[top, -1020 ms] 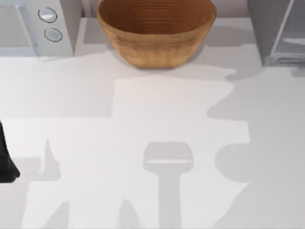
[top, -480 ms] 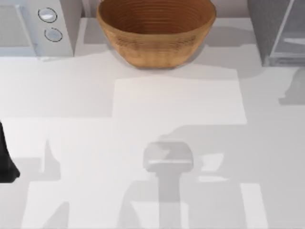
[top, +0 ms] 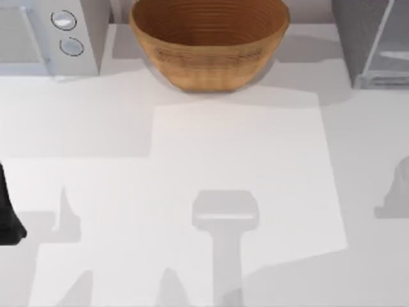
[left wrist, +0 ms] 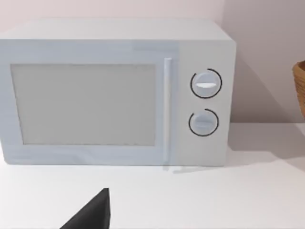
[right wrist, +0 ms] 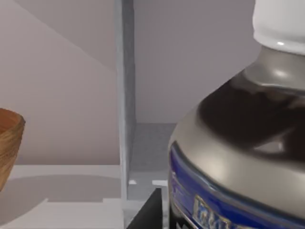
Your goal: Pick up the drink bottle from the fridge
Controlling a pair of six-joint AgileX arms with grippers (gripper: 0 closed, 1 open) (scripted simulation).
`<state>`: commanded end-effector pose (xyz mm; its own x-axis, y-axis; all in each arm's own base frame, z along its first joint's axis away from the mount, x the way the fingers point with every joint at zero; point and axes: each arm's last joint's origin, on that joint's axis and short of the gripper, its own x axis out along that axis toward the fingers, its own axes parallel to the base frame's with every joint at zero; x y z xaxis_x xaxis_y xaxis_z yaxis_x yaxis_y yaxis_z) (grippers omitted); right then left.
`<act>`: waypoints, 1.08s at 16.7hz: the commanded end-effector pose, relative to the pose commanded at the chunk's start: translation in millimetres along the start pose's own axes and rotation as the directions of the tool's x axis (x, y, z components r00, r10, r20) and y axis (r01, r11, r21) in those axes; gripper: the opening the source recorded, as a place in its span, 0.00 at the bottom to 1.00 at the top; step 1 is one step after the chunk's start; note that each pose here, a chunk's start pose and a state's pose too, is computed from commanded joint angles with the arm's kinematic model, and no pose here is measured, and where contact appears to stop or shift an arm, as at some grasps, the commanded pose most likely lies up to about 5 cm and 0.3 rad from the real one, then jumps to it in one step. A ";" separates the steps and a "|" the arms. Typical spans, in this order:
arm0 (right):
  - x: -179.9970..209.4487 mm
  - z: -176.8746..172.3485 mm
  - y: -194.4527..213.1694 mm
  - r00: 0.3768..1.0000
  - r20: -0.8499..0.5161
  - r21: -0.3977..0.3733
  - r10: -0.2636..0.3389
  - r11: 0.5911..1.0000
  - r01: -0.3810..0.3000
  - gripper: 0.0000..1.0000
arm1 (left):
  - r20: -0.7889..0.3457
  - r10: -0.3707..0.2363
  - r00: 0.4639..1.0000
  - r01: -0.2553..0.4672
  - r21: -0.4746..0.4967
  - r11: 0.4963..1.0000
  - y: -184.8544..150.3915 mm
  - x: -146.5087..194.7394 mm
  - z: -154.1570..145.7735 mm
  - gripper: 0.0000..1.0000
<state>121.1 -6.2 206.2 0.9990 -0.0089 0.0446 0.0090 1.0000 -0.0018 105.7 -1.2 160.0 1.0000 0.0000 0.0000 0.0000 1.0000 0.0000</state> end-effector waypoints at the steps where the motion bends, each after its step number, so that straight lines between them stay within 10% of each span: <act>1: -6.0 -10.4 1.4 1.000 -0.007 0.001 0.002 1.000 -0.002 0.00 | 0.000 0.000 1.000 0.000 0.000 1.000 0.0 0.0 0.0 1.00; 12: -17.3 -45.1 4.7 0.999 -0.046 0.004 0.007 1.000 -0.007 0.00 | 0.000 0.000 1.000 0.000 0.000 1.000 0.0 0.0 0.0 1.00; 18: -11.0 -4.4 16.5 0.999 0.040 0.028 0.025 0.999 -0.026 0.00 | 0.000 0.000 1.000 0.000 0.000 1.000 0.0 0.0 0.0 1.00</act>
<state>110.4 10.3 201.3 0.9963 0.0161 0.0842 -0.0182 0.9995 0.0245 105.7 -1.2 160.0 1.0000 0.0000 0.0000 0.0000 1.0000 0.0000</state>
